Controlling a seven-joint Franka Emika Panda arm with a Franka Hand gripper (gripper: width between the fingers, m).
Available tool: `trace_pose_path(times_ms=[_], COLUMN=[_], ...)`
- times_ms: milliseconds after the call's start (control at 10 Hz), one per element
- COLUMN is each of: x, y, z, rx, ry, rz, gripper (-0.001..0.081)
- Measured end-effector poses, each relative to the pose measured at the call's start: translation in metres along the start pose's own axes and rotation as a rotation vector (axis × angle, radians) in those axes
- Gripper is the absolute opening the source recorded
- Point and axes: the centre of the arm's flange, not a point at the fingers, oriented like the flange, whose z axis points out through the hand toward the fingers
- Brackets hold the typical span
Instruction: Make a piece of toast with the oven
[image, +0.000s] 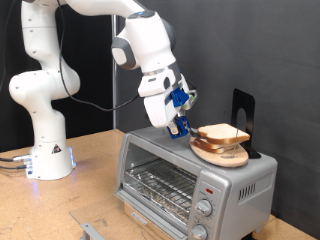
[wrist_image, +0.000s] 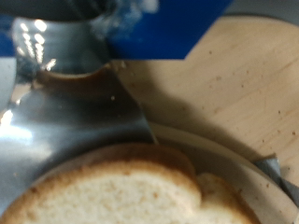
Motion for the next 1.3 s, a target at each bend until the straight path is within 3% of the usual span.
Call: trace_pose_path(times_ms=[400,800,1300], x=[0.0,-0.002,-0.013], y=[-0.008,-0.013,-0.01], z=[0.003,0.004,-0.006], rx=[0.01,0.114,0.161], ry=[-0.005,0.006,0.059], rz=[-0.009,-0.017,-0.032], gripper=[0.0473,0.0473,0.0473])
